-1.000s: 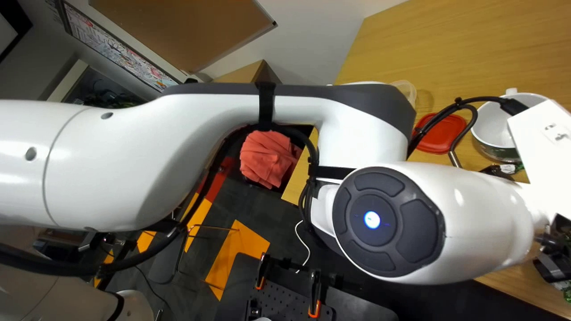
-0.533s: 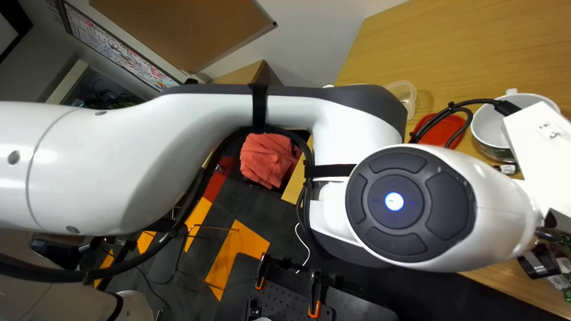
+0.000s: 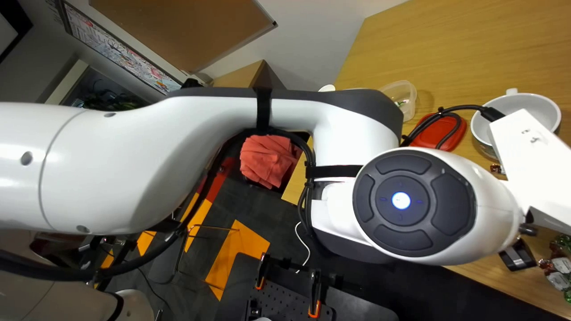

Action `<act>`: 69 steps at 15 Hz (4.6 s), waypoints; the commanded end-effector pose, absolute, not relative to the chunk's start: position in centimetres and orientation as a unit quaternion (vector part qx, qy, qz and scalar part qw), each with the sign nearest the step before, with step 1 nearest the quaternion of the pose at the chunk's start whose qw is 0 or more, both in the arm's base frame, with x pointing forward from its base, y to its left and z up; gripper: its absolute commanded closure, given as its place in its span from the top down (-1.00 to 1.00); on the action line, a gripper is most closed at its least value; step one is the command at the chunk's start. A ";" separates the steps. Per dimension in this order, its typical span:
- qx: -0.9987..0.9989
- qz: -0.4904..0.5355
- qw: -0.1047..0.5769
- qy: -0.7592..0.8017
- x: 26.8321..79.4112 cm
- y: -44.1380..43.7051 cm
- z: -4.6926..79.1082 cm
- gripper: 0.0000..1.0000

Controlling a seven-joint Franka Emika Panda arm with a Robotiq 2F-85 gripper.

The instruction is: Use the broom to sweep the sweets to the left

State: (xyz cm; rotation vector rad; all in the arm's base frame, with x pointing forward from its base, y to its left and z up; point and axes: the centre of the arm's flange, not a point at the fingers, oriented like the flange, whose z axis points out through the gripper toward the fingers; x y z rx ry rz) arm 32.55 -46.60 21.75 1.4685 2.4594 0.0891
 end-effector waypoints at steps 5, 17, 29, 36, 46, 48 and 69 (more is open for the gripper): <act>0.489 0.096 0.094 0.862 31.9 -43.3 23.8 -0.71; 0.447 0.138 0.030 0.883 32.6 -39.2 27.8 -0.71; 0.525 -0.081 0.179 0.828 30.6 -38.1 32.2 -0.71; 0.562 -0.072 0.174 0.805 28.3 -39.8 29.5 -0.21; 0.585 -0.074 0.159 0.792 27.5 -38.5 27.5 -0.71; 0.593 -0.072 0.163 0.785 27.2 -37.8 27.0 -0.71; 0.638 0.034 0.127 0.759 28.4 -36.0 22.2 -0.71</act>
